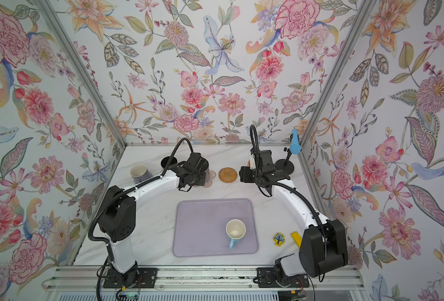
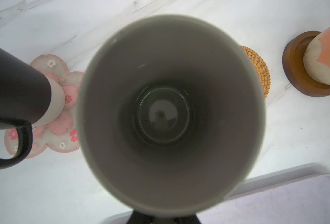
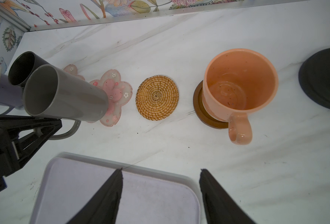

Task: Place cups on coasters
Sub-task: Place the cup on the coaster, then move the coaster to the top-left of the table.

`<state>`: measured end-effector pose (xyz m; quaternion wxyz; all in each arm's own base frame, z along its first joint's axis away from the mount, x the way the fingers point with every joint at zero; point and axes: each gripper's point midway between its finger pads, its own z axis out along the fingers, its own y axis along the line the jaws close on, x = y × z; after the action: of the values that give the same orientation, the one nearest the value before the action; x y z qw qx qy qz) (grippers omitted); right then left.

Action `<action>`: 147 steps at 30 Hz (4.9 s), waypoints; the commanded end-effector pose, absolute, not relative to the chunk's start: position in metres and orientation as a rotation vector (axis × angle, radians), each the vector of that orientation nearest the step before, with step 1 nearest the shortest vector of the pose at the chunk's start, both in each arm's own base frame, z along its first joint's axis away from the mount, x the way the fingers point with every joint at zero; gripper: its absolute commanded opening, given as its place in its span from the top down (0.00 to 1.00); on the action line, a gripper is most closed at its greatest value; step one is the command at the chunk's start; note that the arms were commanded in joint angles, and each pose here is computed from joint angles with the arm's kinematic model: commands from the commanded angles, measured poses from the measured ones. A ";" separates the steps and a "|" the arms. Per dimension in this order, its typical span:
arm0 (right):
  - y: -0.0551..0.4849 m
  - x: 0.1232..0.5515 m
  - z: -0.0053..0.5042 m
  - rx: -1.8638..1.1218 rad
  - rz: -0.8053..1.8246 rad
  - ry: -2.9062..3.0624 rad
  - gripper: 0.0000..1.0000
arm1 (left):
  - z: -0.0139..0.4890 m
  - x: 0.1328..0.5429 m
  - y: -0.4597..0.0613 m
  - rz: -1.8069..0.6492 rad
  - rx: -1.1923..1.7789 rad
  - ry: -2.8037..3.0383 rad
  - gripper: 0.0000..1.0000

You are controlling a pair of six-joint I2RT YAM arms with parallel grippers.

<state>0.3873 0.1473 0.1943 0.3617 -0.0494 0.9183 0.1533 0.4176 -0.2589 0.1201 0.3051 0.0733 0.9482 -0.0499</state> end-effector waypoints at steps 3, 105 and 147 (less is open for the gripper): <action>0.145 0.391 0.200 -0.134 0.387 2.352 0.35 | 0.150 0.451 -0.256 -0.108 0.120 2.371 1.00; 0.138 0.366 0.198 -0.103 0.441 2.350 0.35 | 0.119 0.450 -0.246 -0.101 -0.060 2.431 0.54; 0.181 0.368 0.229 -0.191 0.498 2.290 0.35 | 0.196 0.292 -0.006 0.111 -0.499 2.409 0.51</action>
<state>0.3627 0.1782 0.2248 0.3818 -0.0788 0.8996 0.1967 0.3056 -0.0149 0.2177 0.3721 -0.1744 0.9109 0.0373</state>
